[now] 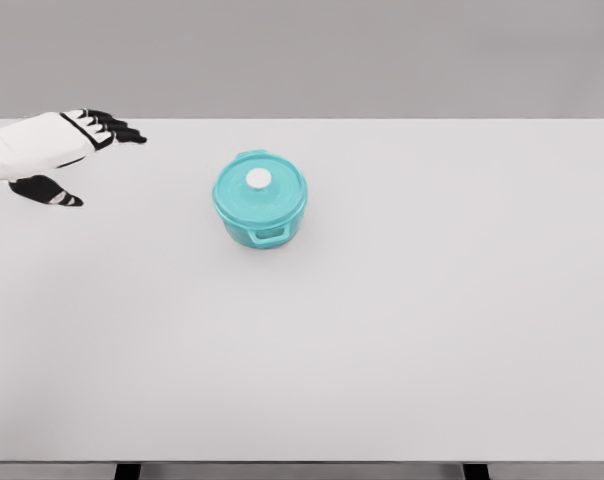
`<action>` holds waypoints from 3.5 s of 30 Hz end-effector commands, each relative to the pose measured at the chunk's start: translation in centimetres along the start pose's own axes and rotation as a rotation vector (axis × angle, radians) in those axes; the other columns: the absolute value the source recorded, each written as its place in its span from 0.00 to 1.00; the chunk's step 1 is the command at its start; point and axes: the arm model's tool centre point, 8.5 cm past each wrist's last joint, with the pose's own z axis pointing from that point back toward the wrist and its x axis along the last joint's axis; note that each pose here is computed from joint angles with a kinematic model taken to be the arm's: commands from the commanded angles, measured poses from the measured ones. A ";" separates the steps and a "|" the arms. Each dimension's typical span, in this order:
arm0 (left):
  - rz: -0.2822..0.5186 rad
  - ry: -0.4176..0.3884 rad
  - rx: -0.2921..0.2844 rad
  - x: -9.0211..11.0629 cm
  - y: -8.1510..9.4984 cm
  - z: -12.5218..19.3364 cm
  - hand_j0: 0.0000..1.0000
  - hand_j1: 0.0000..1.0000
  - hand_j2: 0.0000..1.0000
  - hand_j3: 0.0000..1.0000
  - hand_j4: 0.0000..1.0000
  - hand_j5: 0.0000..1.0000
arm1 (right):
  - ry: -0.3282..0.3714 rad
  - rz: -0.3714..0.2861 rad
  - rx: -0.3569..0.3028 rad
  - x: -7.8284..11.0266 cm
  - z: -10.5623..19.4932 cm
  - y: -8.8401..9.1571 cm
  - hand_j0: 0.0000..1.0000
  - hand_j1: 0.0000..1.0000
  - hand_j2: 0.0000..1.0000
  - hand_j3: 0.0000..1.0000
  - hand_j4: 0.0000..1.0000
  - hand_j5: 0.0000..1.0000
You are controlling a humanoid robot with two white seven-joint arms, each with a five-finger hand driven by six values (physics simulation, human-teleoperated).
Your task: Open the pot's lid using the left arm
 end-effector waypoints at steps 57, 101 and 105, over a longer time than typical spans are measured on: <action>-0.045 -0.297 -0.226 7.9 -0.4 -18.5 0.79 0.79 0.79 0.79 0.79 0.79 | 0.000 0.000 0.000 0.0 0.0 0.0 1.00 1.00 1.00 1.00 1.00 1.00; -0.061 -0.030 -0.280 -1.8 -0.3 -7.0 0.40 0.40 0.40 0.40 0.40 0.40 | 0.000 0.000 0.000 0.0 0.0 0.0 1.00 1.00 1.00 1.00 1.00 1.00; -0.050 -0.027 -0.292 -1.9 -1.0 -6.8 0.40 0.40 0.40 0.40 0.40 0.40 | 0.000 0.000 0.000 0.0 0.0 0.0 1.00 1.00 1.00 1.00 1.00 1.00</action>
